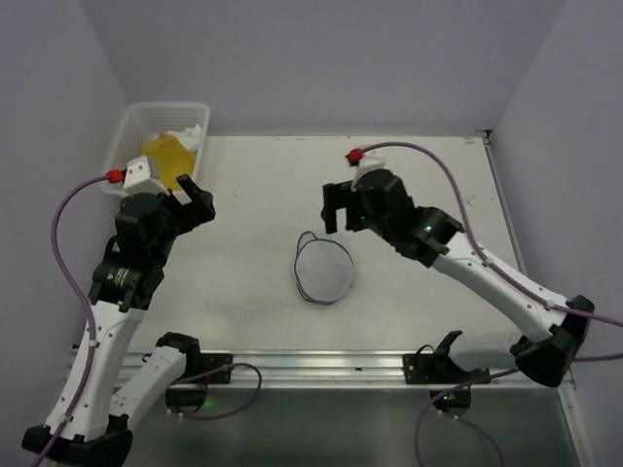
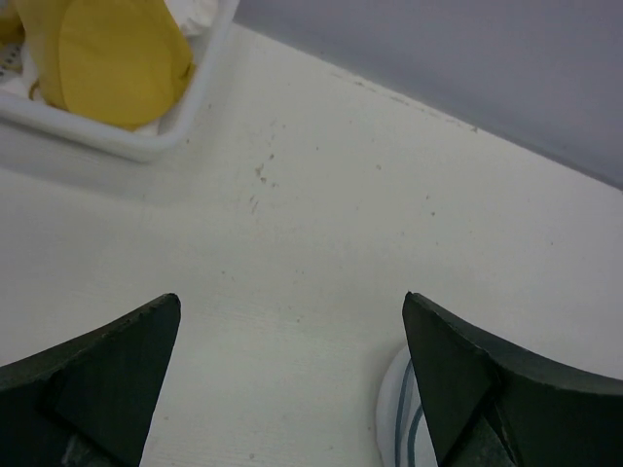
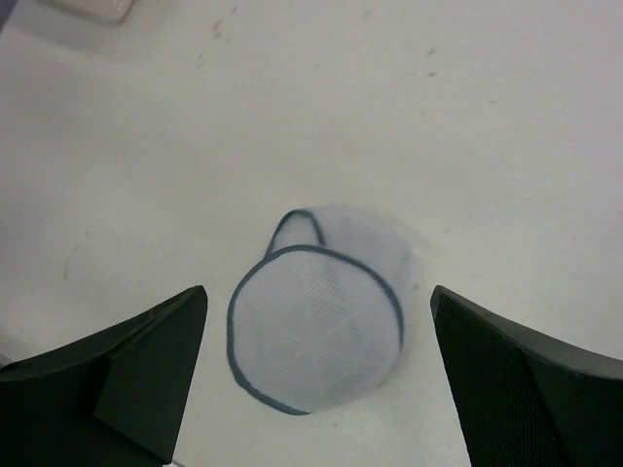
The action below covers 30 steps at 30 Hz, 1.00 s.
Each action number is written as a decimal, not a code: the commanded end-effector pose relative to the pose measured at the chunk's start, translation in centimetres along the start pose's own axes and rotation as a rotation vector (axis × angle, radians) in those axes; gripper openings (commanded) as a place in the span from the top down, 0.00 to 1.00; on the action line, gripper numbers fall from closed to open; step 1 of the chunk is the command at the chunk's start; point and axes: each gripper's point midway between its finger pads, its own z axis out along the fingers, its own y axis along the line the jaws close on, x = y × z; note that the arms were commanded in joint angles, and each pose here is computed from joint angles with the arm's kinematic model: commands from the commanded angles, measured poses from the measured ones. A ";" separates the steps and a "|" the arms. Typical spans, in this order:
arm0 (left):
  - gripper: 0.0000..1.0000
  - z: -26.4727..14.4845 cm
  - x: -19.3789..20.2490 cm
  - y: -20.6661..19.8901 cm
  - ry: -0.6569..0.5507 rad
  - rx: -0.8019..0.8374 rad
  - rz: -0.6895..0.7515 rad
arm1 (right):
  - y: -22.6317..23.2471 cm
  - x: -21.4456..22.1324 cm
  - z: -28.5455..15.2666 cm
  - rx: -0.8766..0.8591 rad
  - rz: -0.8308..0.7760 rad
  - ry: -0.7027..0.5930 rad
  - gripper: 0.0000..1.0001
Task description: Unzip the laundry bag and remove the bra
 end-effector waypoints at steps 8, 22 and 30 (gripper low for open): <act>0.00 -11.5 -9.7 3.6 -0.371 -0.118 0.011 | -16.5 -6.3 -18.2 0.463 0.242 -0.501 0.01; 0.00 -17.0 -7.9 7.8 -0.466 -0.179 0.010 | -19.7 -2.6 -26.7 0.534 0.256 -0.695 0.01; 0.00 -16.0 -4.6 9.3 -0.409 -0.207 -0.025 | -19.9 -0.2 -26.5 0.507 0.291 -0.718 0.01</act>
